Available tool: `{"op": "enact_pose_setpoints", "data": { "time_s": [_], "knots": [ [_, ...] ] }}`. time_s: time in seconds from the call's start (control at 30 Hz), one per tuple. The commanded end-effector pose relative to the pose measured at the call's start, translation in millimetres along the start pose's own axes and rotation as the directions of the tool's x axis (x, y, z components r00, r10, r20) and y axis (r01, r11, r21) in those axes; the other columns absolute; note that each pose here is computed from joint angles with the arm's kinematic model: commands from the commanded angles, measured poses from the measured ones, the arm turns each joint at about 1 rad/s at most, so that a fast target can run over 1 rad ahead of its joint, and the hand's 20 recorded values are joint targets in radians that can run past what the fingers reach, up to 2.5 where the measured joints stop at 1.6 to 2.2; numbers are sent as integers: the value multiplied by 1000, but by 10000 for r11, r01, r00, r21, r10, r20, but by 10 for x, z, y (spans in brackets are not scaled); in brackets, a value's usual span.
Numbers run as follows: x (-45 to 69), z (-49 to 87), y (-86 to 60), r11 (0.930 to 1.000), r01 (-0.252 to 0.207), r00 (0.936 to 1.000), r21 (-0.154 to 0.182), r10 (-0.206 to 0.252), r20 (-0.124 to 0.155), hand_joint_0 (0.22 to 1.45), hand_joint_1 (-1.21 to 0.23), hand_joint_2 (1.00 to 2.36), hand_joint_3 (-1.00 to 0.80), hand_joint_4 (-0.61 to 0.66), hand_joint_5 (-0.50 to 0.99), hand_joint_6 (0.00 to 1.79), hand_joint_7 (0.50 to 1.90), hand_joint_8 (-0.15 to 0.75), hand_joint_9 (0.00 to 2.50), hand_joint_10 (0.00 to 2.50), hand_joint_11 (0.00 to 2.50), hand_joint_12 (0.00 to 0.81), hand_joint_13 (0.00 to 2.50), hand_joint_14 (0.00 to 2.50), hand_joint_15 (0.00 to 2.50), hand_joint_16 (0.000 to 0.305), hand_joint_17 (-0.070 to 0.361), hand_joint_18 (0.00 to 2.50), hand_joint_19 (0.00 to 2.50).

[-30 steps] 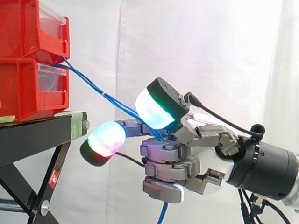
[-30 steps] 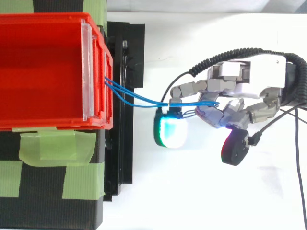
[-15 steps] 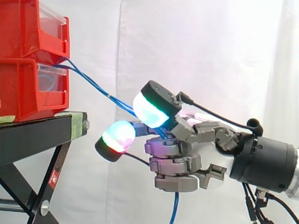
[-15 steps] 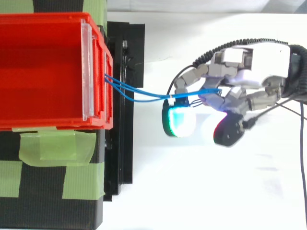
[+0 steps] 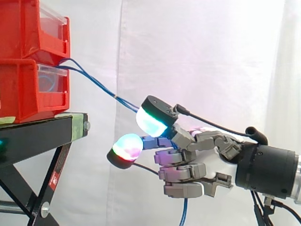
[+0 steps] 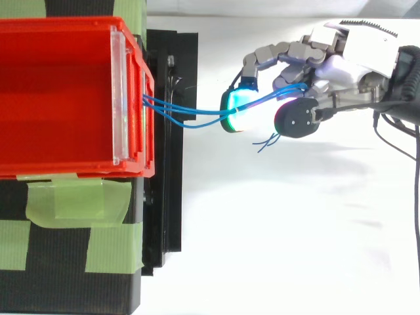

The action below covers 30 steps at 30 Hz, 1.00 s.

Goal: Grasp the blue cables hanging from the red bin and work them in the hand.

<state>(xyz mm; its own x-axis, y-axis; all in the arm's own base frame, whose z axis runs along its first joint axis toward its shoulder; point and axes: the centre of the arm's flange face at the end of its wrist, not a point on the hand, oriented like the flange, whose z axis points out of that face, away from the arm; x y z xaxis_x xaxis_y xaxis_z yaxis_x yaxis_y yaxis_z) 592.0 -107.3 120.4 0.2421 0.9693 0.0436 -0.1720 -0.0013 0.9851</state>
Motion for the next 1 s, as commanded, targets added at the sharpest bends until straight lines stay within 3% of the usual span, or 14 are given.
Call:
{"op": "enact_pose_setpoints", "data": {
  "time_s": [0.0, 0.13, 0.17, 0.33, 0.7, 0.87, 0.97],
  "knots": [
    [19, 3, 10, 10000, -15, 9998, -31, 15, -184, 875, -629, 1002, -948, 185, 3, 581, 1102, 293, 952, 2500, 1849, 369, 1112, 2500, 1318, 46, 103, 1548, 1890],
    [38, 9, 37, 10000, 2, 9991, -81, -6, -428, 871, -627, 1002, -952, 182, 2, 595, 1096, 286, 950, 2500, 1857, 368, 1111, 2500, 1294, 47, 105, 1548, 1878],
    [45, 25, 107, 9998, 40, 9986, -203, -51, -533, 871, -627, 1002, -952, 184, 2, 599, 1093, 293, 950, 2500, 1822, 370, 1109, 2500, 1316, 47, 105, 1545, 1885],
    [34, 53, 244, 9986, 310, 9983, -423, -331, -485, 867, -624, 1002, -952, 186, -1, 633, 1093, 293, 950, 2500, 1826, 368, 1109, 2500, 1293, 46, 104, 1547, 1882],
    [-5, 62, 250, 9986, 287, 9988, -434, -304, -379, 865, -623, 1002, -955, 187, -9, 683, 1086, 294, 951, 2500, 1837, 364, 1114, 2500, 1305, 46, 104, 1552, 1896],
    [-25, 90, 450, 9969, 325, 9988, -715, -349, -329, 860, -621, 1002, -952, 187, -9, 693, 1082, 287, 950, 2500, 1843, 365, 1114, 2500, 1304, 46, 104, 1554, 1908],
    [-51, 86, 445, 9972, 340, 9988, -659, -361, -318, 858, -620, 1002, -947, 187, -8, 709, 1086, 293, 958, 2500, 1827, 357, 1112, 2500, 1309, 46, 104, 1555, 1900]
  ]
}}
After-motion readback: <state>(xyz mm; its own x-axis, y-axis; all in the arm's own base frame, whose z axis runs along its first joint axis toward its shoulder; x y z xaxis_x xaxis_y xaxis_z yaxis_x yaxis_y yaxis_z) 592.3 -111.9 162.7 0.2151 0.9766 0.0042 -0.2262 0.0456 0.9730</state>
